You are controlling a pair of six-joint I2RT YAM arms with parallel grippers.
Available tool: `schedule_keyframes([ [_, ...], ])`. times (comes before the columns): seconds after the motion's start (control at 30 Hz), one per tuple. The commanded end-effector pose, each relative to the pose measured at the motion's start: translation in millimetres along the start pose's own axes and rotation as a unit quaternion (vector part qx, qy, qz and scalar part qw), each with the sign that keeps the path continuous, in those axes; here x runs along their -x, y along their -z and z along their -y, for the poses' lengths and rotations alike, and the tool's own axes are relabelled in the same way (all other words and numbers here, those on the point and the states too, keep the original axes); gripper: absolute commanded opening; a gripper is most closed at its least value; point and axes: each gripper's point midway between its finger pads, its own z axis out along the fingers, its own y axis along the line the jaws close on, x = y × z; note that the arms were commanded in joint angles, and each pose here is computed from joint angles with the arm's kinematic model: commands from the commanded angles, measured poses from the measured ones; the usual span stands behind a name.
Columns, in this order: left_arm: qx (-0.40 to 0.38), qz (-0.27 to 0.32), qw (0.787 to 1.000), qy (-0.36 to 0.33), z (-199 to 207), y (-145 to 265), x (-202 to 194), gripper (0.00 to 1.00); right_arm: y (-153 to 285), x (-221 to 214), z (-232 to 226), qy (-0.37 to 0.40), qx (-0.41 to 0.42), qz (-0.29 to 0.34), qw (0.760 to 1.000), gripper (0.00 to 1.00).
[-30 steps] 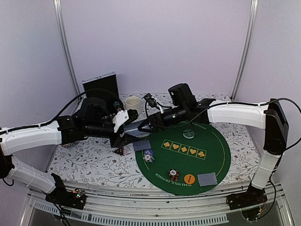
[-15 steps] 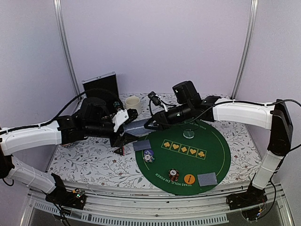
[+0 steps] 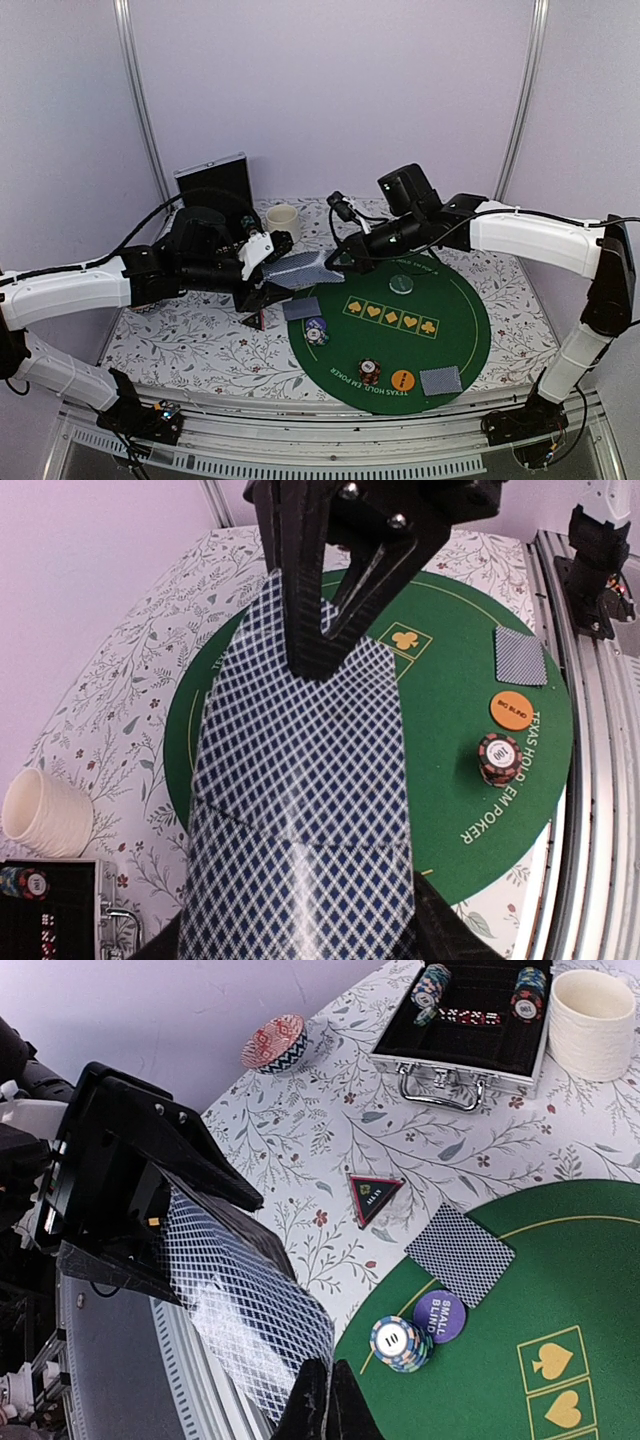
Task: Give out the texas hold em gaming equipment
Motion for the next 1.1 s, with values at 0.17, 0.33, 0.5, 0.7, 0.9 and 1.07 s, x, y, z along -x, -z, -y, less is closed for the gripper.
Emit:
schedule_keyframes([
  [0.17,0.009,0.023,1.000,-0.006,-5.2,3.3,12.4,0.52,46.9,15.2,4.4,0.007,-0.065,0.014,0.998,0.02],
  [0.33,0.009,0.023,1.000,-0.006,-5.0,3.7,12.9,0.52,70.9,20.9,6.4,0.016,-0.101,0.016,0.995,0.02],
  [0.5,0.012,0.023,1.000,-0.006,-6.3,4.5,13.4,0.52,90.0,26.4,6.2,0.022,-0.131,0.018,0.991,0.02],
  [0.7,0.013,0.026,1.000,-0.006,-6.2,6.8,15.5,0.52,105.3,9.8,55.6,-0.003,-0.214,-0.018,0.977,0.02],
  [0.9,0.013,0.028,0.999,-0.007,-6.0,8.7,16.6,0.52,60.3,-23.1,74.3,0.078,-0.155,-0.138,0.975,0.02],
  [1.07,0.016,0.028,0.999,-0.007,-6.0,10.0,16.1,0.52,26.3,-32.6,98.3,0.134,-0.130,-0.194,0.963,0.02],
])
